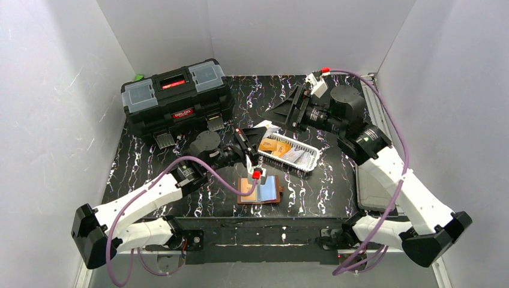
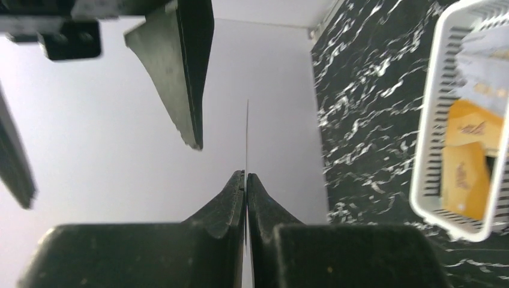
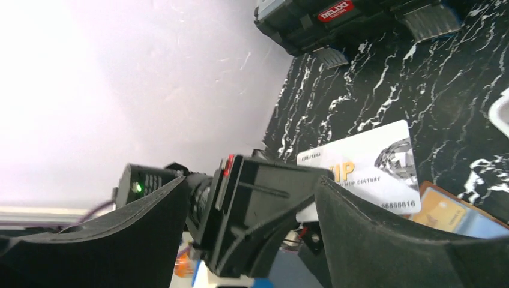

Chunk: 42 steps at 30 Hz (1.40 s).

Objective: Put the credit cards into the card holder
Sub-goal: Insert the credit card into the card holder.

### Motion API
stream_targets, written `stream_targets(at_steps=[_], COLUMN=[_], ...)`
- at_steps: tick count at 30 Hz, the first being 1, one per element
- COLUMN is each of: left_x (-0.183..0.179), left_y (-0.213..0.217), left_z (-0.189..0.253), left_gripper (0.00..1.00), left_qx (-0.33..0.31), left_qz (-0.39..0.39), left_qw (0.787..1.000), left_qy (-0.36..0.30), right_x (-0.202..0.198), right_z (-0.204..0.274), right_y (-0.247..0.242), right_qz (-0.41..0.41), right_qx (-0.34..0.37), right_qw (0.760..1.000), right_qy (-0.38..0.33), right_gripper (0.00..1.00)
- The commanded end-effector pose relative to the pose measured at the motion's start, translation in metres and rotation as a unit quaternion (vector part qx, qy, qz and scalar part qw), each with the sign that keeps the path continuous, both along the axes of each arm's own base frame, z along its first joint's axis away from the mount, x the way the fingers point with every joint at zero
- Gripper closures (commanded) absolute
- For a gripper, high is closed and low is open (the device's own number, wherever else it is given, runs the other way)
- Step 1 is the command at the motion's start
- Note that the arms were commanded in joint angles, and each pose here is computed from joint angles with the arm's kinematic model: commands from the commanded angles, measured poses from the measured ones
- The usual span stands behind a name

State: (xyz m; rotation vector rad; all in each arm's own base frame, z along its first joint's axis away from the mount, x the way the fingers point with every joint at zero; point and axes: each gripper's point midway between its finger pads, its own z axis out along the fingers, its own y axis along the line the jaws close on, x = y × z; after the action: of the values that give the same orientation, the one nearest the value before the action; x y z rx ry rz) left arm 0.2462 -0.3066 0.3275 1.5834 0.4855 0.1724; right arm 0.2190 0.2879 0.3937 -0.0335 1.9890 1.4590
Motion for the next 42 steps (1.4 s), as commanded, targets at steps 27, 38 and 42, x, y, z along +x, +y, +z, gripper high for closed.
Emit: stream_targets(at_steps=[27,38,42], left_x=[0.005,0.005,0.008], left_y=[0.010,0.012,0.013], left_z=[0.032,0.031,0.032], left_gripper=[1.00,1.00,1.00], left_qx=[0.002,0.005,0.006], left_qz=[0.061,0.069,0.076], left_qw=[0.990,0.990,0.989], left_qy=[-0.129,-0.126,-0.127], right_x=[0.021,0.042,0.045], right_z=[-0.011,-0.013,-0.020], right_y=[-0.007,-0.001,0.003], right_qz=[-0.048,-0.074,-0.076], right_qx=[0.056,0.090,0.094], right_qw=[0.996,0.991,0.989], right_qy=[0.059,0.067,0.082], right_gripper=[0.37,0.63,0.63])
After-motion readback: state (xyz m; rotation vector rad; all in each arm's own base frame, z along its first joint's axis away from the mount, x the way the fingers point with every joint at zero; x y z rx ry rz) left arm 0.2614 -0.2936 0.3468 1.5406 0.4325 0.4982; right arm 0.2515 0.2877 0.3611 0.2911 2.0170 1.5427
